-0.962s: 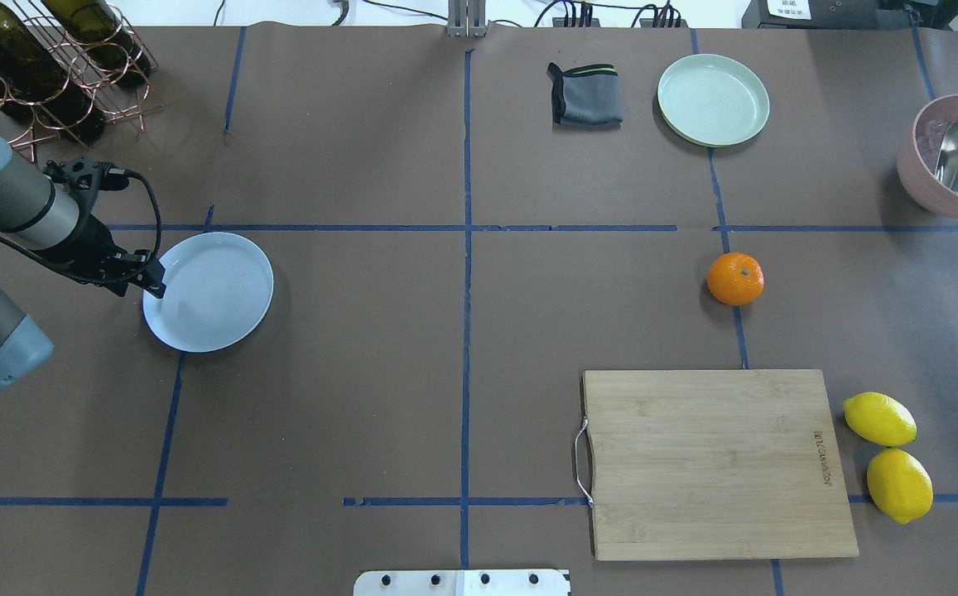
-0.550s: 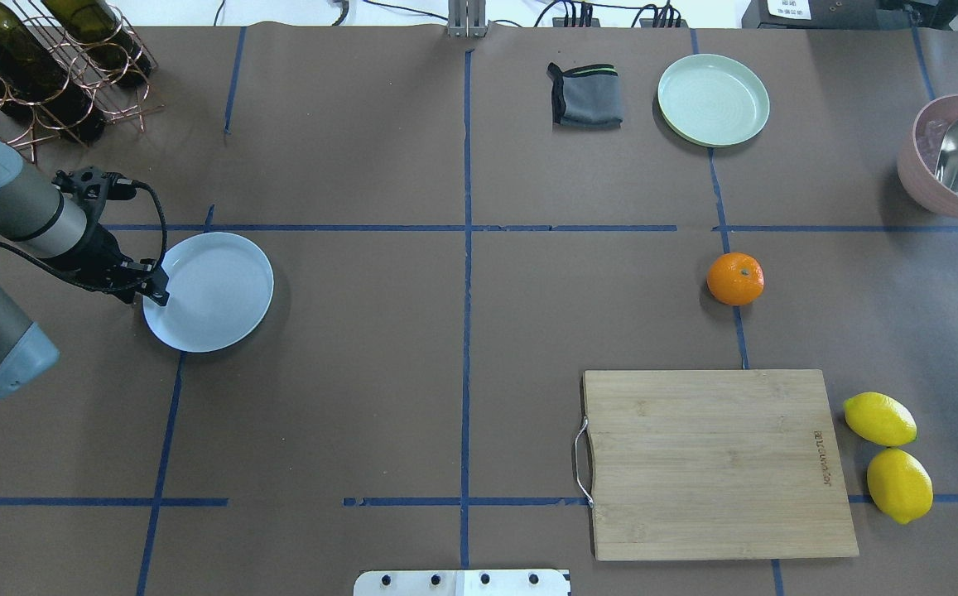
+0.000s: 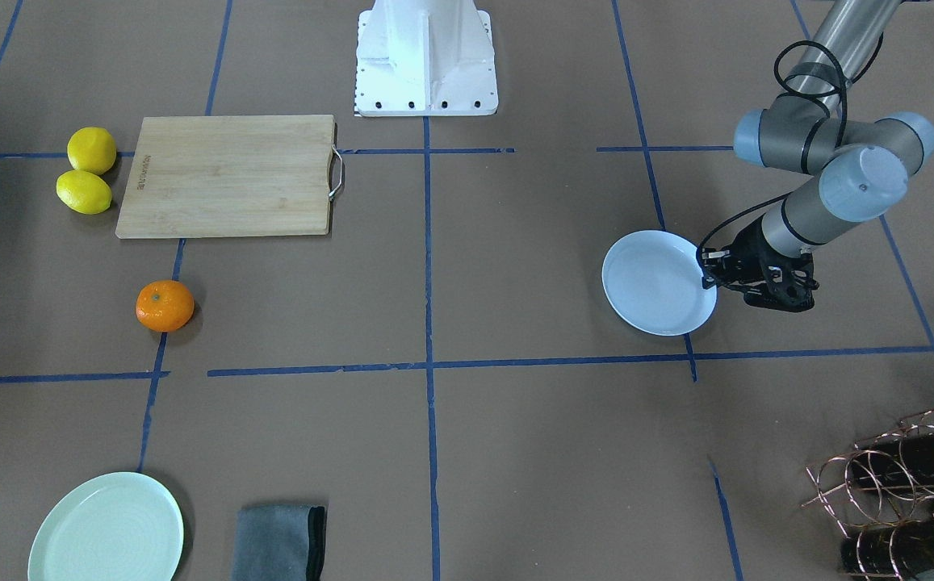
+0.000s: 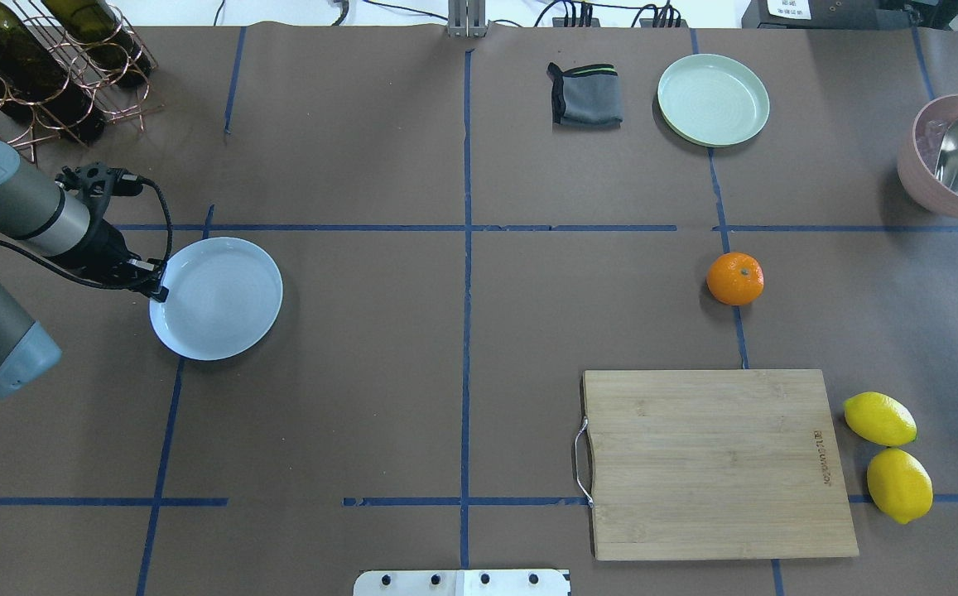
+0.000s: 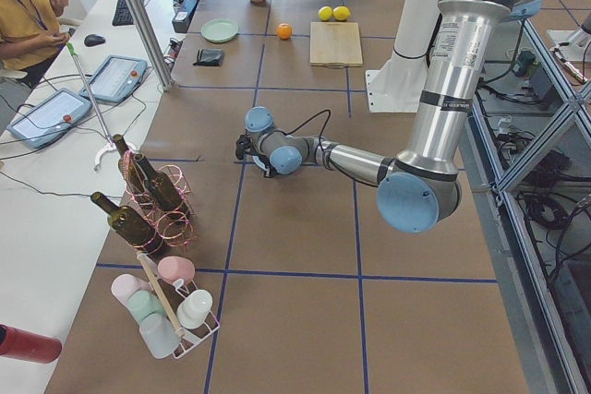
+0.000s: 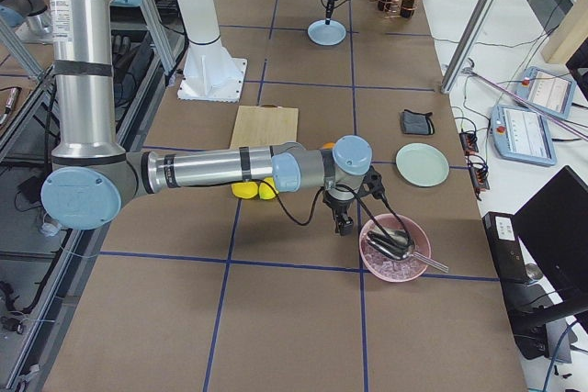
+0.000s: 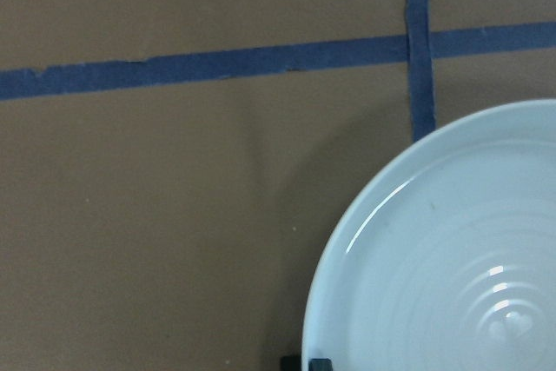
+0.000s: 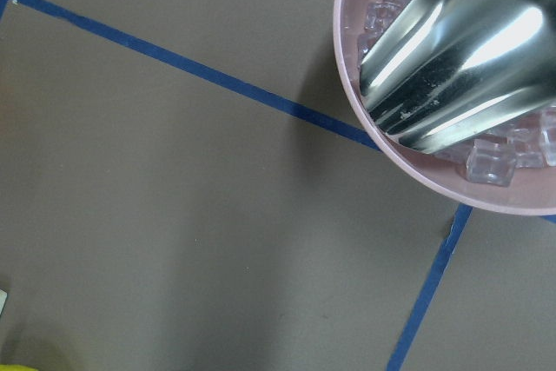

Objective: Pick orange to plate
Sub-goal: 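Slide the pale blue plate toward the table center with the left gripper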

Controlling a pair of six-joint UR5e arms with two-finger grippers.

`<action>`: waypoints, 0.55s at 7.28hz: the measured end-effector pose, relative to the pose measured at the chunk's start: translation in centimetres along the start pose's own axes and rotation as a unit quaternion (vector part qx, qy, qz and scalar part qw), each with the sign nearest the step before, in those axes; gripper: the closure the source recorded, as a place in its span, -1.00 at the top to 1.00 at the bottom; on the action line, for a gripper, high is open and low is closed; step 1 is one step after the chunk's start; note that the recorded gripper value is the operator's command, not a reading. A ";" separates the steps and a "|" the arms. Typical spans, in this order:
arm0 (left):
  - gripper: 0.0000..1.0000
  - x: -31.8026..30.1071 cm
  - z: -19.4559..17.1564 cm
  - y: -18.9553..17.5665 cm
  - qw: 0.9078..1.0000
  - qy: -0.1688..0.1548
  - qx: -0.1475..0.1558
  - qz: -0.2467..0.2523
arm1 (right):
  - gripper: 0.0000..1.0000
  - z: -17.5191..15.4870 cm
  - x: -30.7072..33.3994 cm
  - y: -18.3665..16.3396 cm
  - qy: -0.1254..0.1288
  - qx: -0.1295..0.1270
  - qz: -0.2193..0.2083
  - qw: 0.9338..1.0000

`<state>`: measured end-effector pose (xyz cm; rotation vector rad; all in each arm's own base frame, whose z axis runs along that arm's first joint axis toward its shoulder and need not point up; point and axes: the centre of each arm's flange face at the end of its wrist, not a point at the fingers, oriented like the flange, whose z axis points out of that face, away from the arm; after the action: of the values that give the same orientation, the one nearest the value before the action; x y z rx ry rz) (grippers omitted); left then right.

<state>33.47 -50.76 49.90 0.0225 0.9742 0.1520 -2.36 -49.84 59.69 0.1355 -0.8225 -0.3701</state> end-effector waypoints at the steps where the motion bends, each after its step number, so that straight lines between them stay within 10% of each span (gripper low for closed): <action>1: -1.00 2.6 -1.2 -0.6 1.000 0.029 0.002 -0.009 | 1.00 0.0 0.0 0.2 0.000 0.000 0.000 1.000; 2: -1.00 6.2 -2.3 -1.6 0.998 0.057 0.002 -0.030 | 0.80 0.0 -0.1 0.2 0.000 0.001 -0.002 1.000; 4: -1.00 16.8 -2.1 -2.6 0.992 0.104 -0.013 -0.063 | 0.99 0.3 0.2 1.1 0.002 0.005 -0.008 1.000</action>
<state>41.30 -51.11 34.70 -0.0802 1.1781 0.0500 -2.20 -48.92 60.28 0.1528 -0.8201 -0.3805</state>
